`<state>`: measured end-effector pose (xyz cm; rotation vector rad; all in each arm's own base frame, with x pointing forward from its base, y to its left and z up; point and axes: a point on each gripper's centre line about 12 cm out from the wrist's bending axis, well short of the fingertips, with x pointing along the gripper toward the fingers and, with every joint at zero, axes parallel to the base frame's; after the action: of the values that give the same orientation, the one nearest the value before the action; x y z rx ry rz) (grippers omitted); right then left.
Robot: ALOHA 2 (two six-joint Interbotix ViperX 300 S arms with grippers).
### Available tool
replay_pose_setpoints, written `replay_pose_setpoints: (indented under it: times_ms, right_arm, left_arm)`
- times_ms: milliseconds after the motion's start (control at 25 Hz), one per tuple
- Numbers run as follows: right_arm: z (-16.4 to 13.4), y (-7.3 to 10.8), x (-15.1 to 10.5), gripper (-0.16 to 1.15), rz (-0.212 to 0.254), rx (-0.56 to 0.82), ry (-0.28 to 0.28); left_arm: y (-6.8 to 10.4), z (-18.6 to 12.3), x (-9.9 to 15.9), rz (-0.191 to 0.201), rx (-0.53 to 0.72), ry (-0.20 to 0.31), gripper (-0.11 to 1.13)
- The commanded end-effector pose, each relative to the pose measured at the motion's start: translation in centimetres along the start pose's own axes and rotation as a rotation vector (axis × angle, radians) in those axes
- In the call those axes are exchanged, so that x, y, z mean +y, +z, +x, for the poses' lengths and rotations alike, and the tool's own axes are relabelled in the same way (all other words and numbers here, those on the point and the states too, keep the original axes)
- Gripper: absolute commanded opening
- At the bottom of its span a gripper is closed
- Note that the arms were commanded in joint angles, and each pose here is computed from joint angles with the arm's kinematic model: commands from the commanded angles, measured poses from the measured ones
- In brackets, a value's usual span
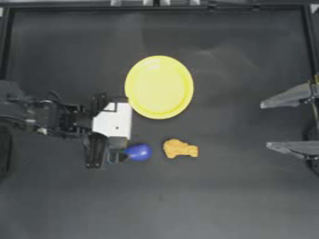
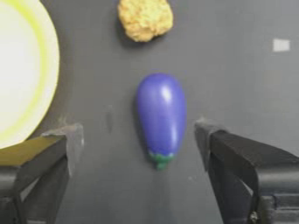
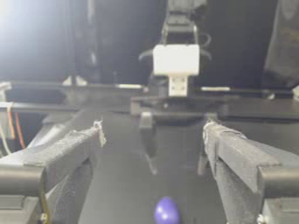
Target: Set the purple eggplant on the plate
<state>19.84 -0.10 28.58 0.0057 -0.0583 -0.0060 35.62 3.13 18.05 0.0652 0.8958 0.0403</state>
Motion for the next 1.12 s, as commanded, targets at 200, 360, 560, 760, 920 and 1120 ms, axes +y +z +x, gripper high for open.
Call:
replay_pose_setpoints:
  times_ms: [200,360,560,760,920,1120]
  right_arm:
    - [0.2,0.3,0.0,0.98,0.012,-0.006,-0.004]
    - [0.2,0.3,0.0,0.98,0.012,-0.006,-0.004]
    - [0.2,0.3,0.0,0.98,0.012,-0.006,-0.004]
    - [0.2,0.2,0.0,0.98,0.012,-0.005,-0.004]
    - [0.2,0.2,0.0,0.98,0.012,-0.005,-0.004]
    - [0.2,0.2,0.0,0.98,0.012,-0.005,-0.004]
  left_arm:
    - [1.1,1.9,-0.4,0.015,-0.012,-0.008,1.03]
    - [0.8,3.2,-0.5,0.012,0.013,-0.012,1.03]
    - [0.7,4.4,-0.8,0.012,0.037,-0.019,1.03]
    - [0.2,5.6,-1.1,0.009,0.064,-0.026,1.03]
    - [-0.1,6.3,-1.2,0.000,0.080,-0.031,1.03]
    - [-0.1,6.6,-1.3,0.001,0.086,-0.034,1.02]
